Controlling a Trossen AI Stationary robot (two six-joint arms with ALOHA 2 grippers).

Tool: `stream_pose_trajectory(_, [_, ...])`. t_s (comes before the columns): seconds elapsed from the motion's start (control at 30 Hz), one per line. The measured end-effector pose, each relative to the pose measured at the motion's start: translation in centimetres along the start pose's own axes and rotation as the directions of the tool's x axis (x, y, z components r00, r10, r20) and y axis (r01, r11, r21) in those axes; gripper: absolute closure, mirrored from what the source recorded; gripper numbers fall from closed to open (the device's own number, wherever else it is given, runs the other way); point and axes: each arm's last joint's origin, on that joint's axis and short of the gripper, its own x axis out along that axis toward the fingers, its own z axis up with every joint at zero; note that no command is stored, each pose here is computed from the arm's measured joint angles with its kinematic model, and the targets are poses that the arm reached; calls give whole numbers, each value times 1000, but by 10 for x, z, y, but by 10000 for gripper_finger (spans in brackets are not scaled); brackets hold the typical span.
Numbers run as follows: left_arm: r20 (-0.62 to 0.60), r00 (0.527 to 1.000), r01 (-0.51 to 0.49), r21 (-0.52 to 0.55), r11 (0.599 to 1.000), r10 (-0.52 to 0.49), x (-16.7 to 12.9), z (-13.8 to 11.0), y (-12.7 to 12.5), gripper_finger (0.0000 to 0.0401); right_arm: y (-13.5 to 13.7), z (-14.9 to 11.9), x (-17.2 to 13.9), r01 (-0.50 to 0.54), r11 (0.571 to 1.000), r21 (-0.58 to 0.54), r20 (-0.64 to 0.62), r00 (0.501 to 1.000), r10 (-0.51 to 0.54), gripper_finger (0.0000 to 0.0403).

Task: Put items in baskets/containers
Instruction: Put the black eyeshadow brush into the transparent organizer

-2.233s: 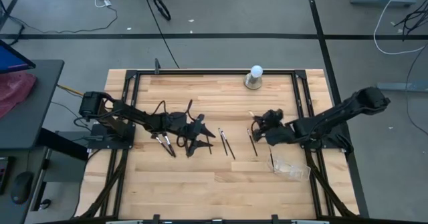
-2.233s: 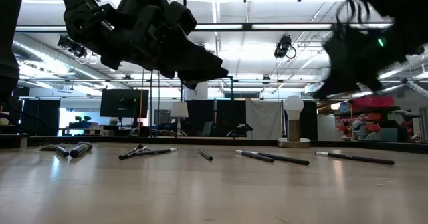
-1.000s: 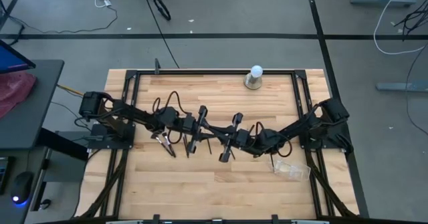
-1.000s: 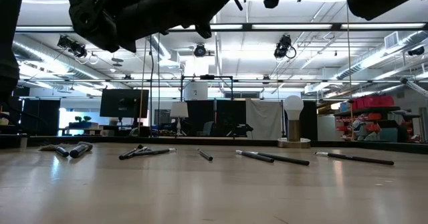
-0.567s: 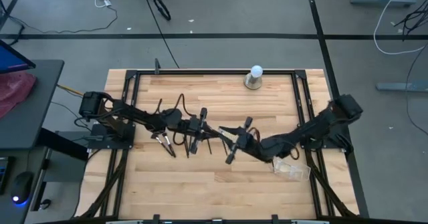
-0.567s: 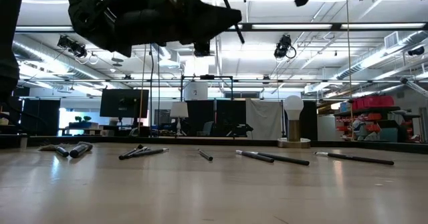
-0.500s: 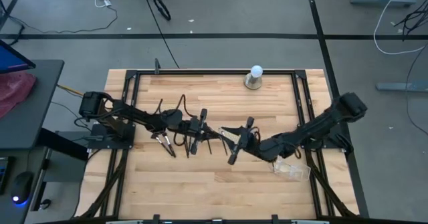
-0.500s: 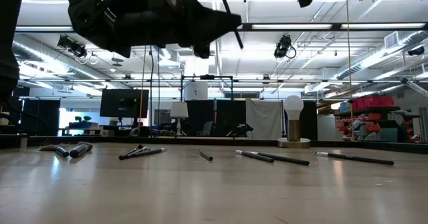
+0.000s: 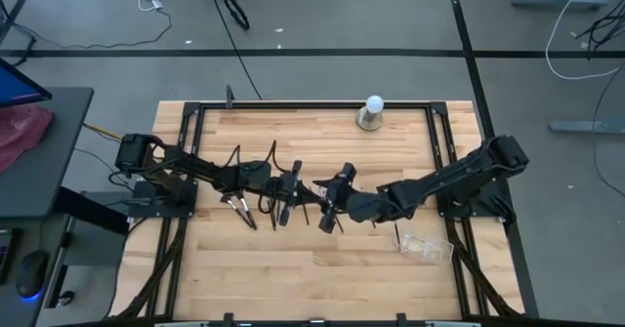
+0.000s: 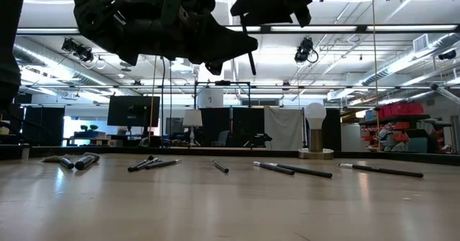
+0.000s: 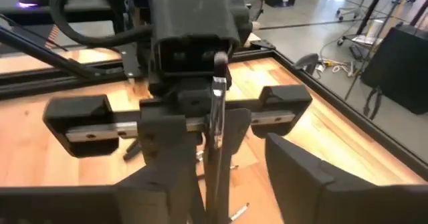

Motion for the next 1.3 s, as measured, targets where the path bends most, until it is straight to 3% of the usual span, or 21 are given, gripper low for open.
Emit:
stream_pose_trajectory(0.27, [-4,1000,1,0,1000,-1,0,0,0,367,3,1,-1,-50,999,-2,6,999,50,386])
stream_pose_trajectory(0.5, [-33,997,68,15,998,-67,0,-3,-2,299,13,18,-41,-7,1000,14,-2,1000,8,394])
stream_pose_trajectory(0.77, [-179,982,50,-14,999,-52,-2,-18,-2,209,16,39,-121,102,978,183,-275,960,-49,395])
stream_pose_trajectory(0.97, [-200,980,25,-13,1000,-27,-2,-20,-2,196,14,9,-171,272,907,322,-449,887,-106,395])
stream_pose_trajectory(1.17, [-200,979,25,-12,1000,-27,-2,-20,-2,206,14,-35,-198,413,832,370,-528,831,-177,395])
stream_pose_trajectory(1.3, [-200,980,25,-12,1000,-27,-2,-20,-2,214,9,-68,-202,536,782,318,-663,715,-221,395])
